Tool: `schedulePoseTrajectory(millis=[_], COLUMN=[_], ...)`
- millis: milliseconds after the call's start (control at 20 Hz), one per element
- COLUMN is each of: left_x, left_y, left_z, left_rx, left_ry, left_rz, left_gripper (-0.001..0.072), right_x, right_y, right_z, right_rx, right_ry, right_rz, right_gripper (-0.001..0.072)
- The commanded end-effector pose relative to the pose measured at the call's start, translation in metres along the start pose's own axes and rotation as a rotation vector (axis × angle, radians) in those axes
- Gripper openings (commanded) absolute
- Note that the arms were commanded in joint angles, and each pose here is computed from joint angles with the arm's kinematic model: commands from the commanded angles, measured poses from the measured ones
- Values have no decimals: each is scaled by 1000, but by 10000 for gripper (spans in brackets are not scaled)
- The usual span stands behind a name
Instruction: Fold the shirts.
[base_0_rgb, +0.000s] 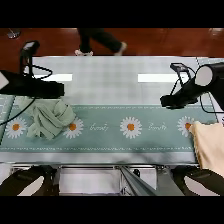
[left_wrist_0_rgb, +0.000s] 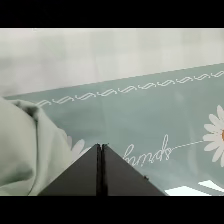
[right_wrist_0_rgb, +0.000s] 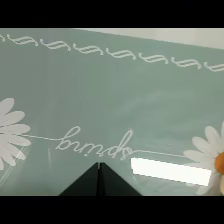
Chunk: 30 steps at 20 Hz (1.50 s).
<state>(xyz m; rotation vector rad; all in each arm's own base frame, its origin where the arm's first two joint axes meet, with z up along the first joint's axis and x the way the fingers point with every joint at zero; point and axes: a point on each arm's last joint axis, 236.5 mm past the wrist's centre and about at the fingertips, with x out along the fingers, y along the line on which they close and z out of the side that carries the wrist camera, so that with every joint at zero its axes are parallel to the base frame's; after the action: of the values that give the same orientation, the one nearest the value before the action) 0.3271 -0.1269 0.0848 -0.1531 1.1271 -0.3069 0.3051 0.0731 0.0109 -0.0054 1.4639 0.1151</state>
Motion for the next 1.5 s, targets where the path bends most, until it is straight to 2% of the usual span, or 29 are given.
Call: schedulePoseTrajectory(millis=[0,400,1450], left_x=[44,67,66], left_y=[-1,11,10], left_z=[-19,-28,-34], left_rx=[-40,-57,-60], left_ry=[99,170,195], left_rz=[0,22,21], left_gripper=[29,30,30], right_x=[19,-9,-9], right_y=[11,-17,-18], right_z=[-4,20,18], right_rx=[46,164,163], right_ry=[-1,-67,-61], right_rz=[53,23,17], right_gripper=[13,13,13])
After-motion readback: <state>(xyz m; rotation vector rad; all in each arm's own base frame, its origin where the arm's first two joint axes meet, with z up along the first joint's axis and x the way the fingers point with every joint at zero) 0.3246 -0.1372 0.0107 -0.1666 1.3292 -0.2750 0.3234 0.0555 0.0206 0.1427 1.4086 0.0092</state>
